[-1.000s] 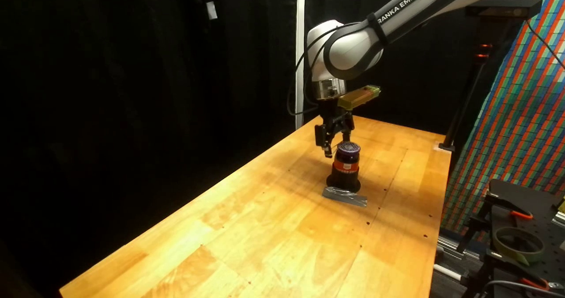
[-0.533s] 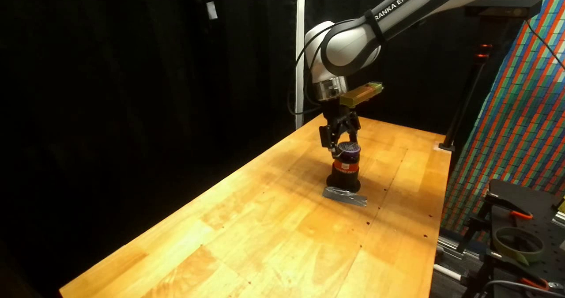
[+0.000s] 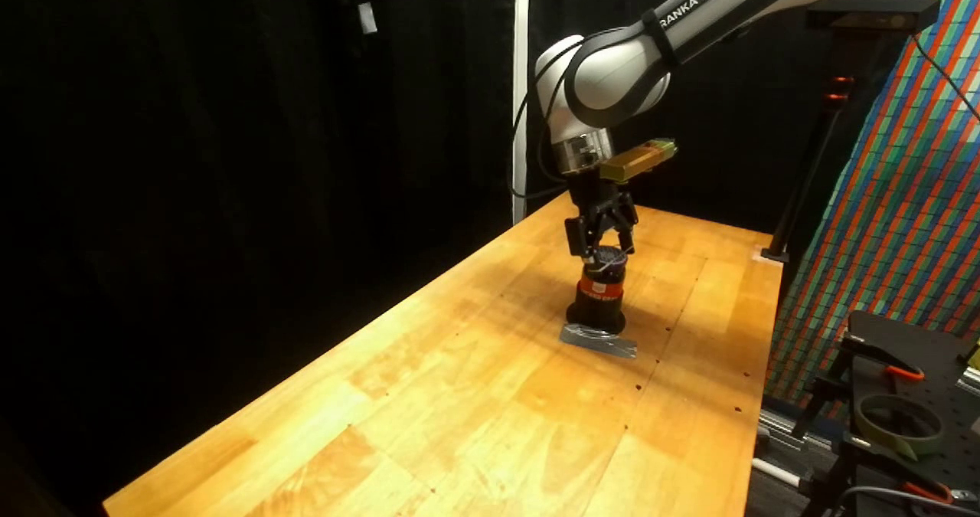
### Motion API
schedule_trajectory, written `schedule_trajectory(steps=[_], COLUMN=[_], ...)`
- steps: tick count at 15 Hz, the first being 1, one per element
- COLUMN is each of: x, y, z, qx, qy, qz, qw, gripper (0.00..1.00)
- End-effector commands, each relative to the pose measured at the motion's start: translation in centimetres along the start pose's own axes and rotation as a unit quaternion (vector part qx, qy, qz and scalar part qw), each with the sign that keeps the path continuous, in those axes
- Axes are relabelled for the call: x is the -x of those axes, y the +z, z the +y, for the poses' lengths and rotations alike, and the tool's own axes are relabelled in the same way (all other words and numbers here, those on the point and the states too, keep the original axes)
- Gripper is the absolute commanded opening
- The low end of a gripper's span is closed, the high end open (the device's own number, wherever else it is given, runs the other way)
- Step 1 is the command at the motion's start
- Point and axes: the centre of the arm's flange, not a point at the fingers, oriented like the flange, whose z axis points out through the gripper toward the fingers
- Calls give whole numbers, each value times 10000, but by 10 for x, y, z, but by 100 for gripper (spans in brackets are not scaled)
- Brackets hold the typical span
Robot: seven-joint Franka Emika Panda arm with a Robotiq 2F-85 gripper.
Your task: Put the rubber band on the cup
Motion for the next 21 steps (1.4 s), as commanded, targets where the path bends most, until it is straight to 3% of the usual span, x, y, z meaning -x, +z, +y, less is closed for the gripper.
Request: schedule_trajectory(steps=[1,5,9,11,14,19,21], x=[36,56,74,83,99,128,136], y=[7,16,26,30,35,36,35], z=[14,20,22,24,29,35,36], qx=[1,-29,-115,-157,-188,-391,-499], qy=[59,129,313,320,351,525,680], qz=[85,427,1125,1331,1494,2009,2377], qw=[9999,9990,9931,9905,9880,9774,9677], gripper=[100,100,100,74,49,13,9])
